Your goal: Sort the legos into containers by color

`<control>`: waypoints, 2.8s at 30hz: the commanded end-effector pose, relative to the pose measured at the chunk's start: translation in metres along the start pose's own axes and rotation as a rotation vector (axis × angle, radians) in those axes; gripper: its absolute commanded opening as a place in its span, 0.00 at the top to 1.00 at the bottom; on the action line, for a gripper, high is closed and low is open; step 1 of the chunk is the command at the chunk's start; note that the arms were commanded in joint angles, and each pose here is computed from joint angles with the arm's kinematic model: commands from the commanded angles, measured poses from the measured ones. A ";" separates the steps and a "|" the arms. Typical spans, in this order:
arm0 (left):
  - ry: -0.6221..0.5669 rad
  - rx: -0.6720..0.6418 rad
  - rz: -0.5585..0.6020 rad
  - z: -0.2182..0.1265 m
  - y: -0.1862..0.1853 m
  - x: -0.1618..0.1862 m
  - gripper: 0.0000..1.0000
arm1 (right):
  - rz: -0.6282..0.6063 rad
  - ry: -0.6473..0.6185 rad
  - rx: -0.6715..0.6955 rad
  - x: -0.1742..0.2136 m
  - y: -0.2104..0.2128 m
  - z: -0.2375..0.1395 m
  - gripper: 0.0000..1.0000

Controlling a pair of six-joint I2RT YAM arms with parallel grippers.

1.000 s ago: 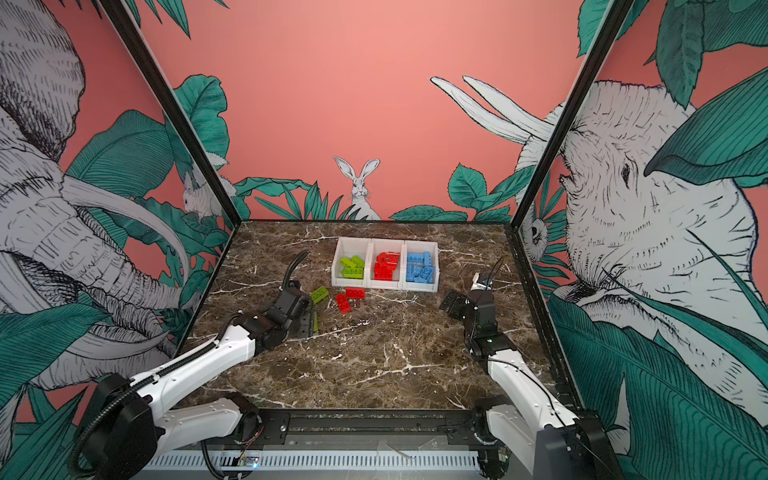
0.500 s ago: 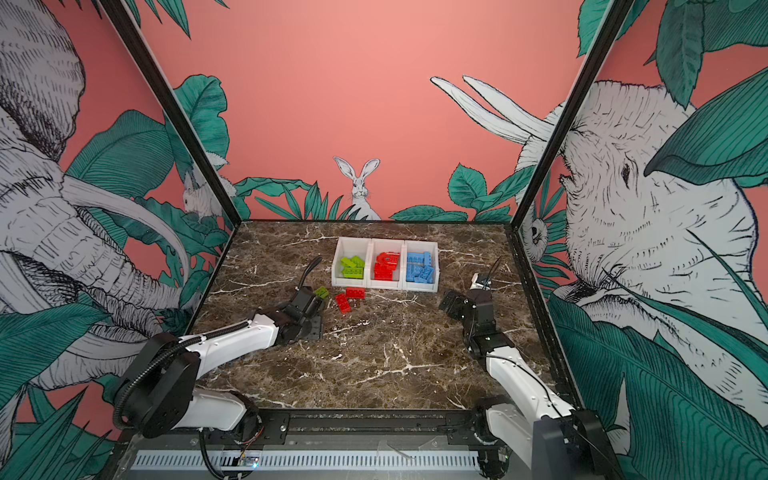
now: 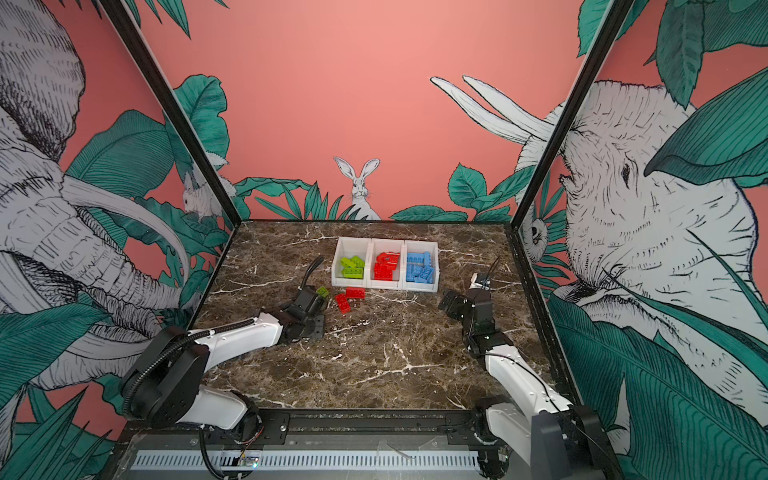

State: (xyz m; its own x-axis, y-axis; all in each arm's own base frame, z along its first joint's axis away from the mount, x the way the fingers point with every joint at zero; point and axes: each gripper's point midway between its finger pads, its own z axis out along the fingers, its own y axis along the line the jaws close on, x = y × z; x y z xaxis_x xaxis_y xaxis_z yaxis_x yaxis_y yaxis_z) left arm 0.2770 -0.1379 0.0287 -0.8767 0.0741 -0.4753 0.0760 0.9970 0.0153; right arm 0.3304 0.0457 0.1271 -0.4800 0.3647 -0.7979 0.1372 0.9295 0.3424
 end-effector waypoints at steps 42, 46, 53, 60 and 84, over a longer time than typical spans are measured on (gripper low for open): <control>-0.278 0.190 0.215 -0.083 -0.059 -0.127 0.71 | 0.019 -0.022 -0.052 -0.005 0.010 0.009 0.02; -0.307 0.174 0.274 -0.076 -0.077 -0.168 0.71 | -0.004 -0.020 -0.042 -0.005 0.009 0.011 0.02; -0.331 0.160 0.361 -0.036 -0.107 -0.220 0.75 | -0.013 -0.005 -0.052 -0.001 0.010 0.014 0.02; -0.286 0.154 0.369 -0.006 -0.120 -0.238 0.76 | -0.021 0.001 -0.041 0.000 0.008 0.016 0.02; -0.284 0.095 0.399 -0.075 -0.066 -0.198 0.19 | -0.028 0.012 -0.045 0.001 0.010 0.016 0.02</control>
State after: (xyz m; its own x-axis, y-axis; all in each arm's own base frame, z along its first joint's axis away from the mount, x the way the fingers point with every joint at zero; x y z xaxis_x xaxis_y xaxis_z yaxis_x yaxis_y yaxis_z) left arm 0.4297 -0.2402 0.1778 -0.6046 0.4111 -0.6822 0.4453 0.8846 0.1384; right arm 0.3396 0.0585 0.1028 -0.5424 0.3366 -0.7697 0.0953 0.9349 0.3418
